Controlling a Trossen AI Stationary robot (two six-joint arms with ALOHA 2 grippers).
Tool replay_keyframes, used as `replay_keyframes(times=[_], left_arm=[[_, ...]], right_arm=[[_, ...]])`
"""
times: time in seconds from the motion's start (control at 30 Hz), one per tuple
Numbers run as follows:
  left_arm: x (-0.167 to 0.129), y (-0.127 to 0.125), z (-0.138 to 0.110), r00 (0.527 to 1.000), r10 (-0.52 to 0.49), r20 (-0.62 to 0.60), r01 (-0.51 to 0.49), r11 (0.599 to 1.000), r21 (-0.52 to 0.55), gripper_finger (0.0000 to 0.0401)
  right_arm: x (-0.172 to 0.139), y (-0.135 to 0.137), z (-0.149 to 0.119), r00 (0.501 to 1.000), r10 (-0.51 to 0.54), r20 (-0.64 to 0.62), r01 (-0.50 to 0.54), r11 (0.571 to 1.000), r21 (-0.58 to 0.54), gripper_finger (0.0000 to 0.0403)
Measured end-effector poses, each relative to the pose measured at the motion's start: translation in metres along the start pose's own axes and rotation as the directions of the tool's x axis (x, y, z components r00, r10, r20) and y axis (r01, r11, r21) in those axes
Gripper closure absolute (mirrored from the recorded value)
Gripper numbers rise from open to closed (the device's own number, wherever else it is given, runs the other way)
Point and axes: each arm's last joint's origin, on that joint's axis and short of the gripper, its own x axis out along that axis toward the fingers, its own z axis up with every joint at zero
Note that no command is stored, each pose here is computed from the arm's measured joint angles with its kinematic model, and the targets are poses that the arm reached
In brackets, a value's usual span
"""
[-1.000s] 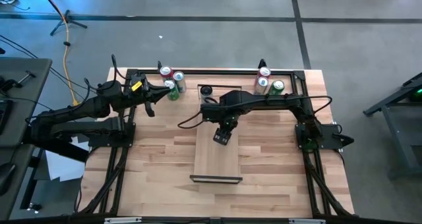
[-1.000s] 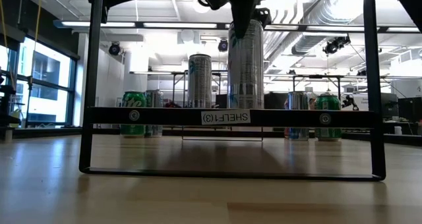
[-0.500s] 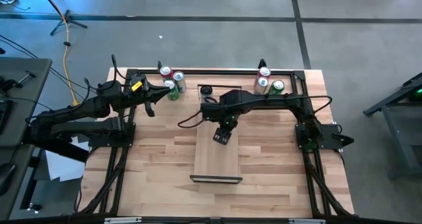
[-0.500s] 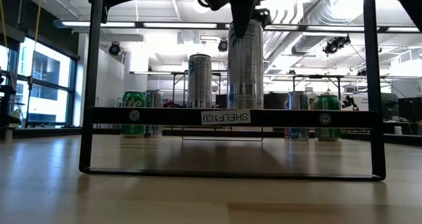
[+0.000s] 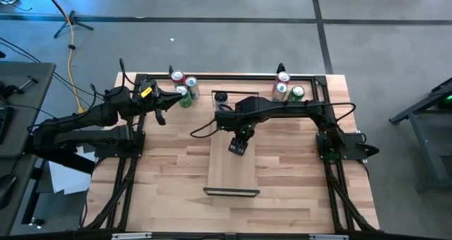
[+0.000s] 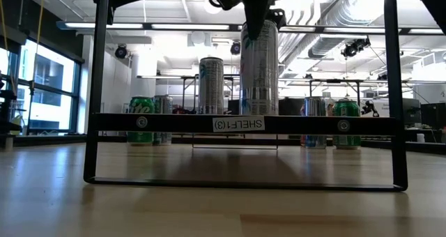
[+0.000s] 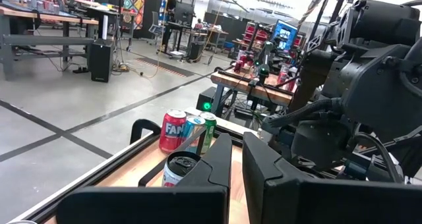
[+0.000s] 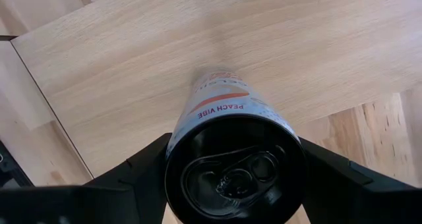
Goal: Place canned beverage on shelf
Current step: Put the left white-pink soda can, aligned with the other white-pink soda can on the shelf
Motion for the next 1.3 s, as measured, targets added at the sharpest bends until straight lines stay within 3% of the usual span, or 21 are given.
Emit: replay_keyframes(times=[0.43,0.67,1.3], left_arm=[[0.0,0.0,0.0,1.0,0.0,0.0,0.0,1.0,0.0,0.0401],[0.0,0.0,0.0,1.0,0.0,0.0,0.0,1.0,0.0,0.0401],[0.0,0.0,0.0,1.0,0.0,0.0,0.0,1.0,0.0,0.0401]], right_arm=[[0.0004,0.0023,-0.0009,1.0,-0.002,0.001,0.002,0.992,-0.126,0.0148],[0.0005,0.0021,-0.0007,1.0,-0.015,0.008,0.016,0.983,-0.184,0.0127],[0.002,0.0015,0.0,0.999,-0.038,0.014,0.04,0.98,-0.195,0.0116]])
